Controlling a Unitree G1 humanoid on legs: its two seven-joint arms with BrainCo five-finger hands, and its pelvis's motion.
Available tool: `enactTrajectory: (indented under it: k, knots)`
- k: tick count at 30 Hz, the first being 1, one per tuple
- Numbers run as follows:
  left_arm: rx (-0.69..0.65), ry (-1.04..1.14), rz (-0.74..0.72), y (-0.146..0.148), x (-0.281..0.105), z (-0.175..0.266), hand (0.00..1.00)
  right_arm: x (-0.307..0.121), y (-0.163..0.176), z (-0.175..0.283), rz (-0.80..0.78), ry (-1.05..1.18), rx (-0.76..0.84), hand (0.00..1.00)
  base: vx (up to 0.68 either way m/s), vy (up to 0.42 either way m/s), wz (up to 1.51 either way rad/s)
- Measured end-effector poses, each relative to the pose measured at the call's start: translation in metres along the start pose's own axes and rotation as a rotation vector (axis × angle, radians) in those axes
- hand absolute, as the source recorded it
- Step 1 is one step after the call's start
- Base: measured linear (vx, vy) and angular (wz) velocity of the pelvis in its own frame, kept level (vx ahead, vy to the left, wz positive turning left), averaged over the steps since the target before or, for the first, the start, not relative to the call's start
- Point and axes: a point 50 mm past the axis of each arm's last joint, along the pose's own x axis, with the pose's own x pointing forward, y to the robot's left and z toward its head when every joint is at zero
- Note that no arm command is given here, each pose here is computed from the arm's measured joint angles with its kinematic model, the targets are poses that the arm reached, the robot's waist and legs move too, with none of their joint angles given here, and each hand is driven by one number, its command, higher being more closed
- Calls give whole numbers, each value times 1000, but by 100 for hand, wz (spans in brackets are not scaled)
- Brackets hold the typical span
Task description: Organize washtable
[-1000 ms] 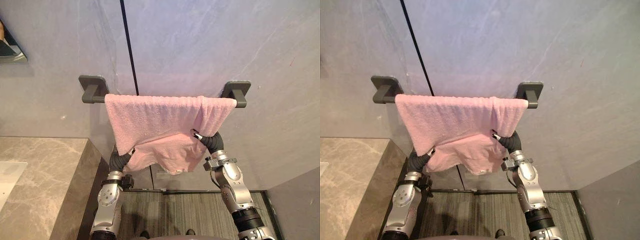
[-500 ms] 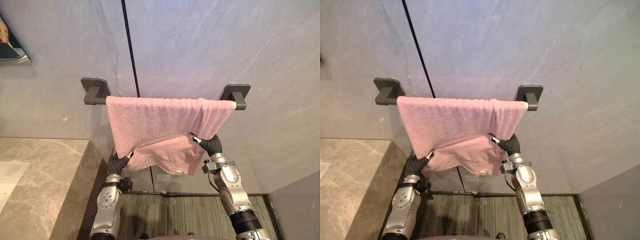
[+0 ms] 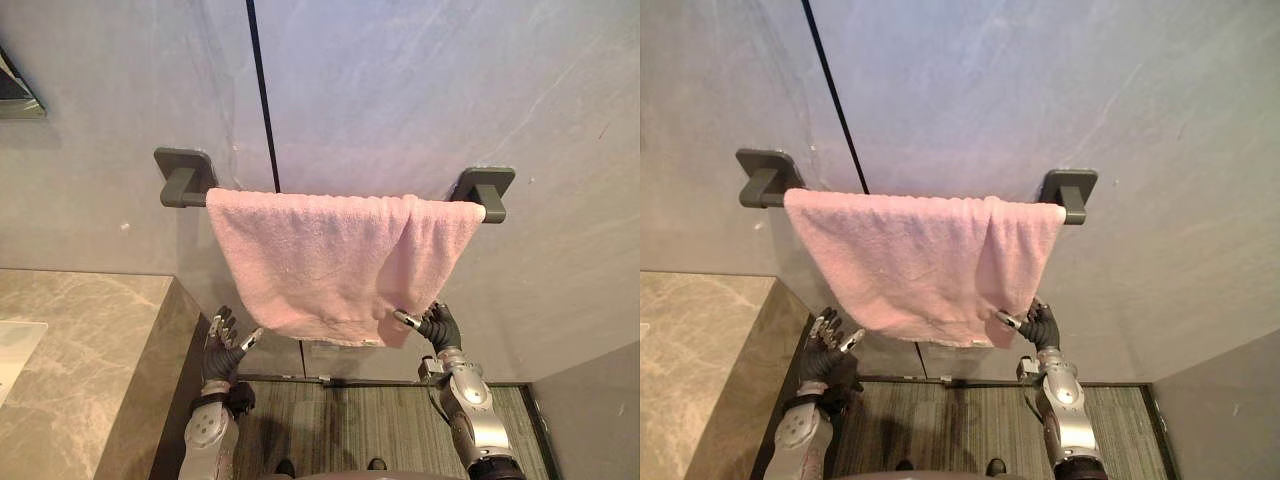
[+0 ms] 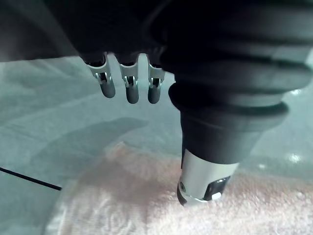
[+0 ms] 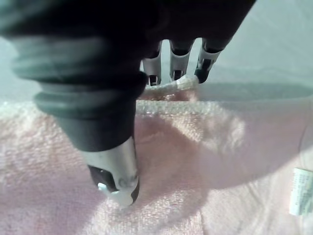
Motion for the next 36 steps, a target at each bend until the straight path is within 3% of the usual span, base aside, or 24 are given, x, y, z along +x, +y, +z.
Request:
enactTrajectory:
  k: [11, 21, 29, 30, 32, 34, 36]
  knots:
    - [-128, -43, 225, 43, -11, 9, 0, -25, -63, -6, -338, 9, 62, 0, -44, -10, -3]
    - [-150, -450, 168, 38, -14, 98, 0, -31, -87, 91, -436, -414, 29, 0, -3, -1, 0]
    - [-137, -823, 94, 29, -35, 171, 0, -46, -61, 185, -305, -879, -18, 0, -52, -5, -7]
    - [-121, -926, 52, 25, -44, 189, 0, -54, -46, 206, -188, -1004, 3, 0, -33, -3, -4]
    - [-109, -975, 23, 22, -47, 199, 0, -58, -37, 215, -116, -1063, 10, 0, -16, -4, -1]
    - [-84, -1065, -59, 14, -57, 215, 0, -64, -14, 231, 61, -1148, 25, 0, 0, 0, 0]
    - [-83, -1122, -196, -2, -65, 225, 0, -66, 7, 239, 221, -1189, 33, 0, 0, 0, 0]
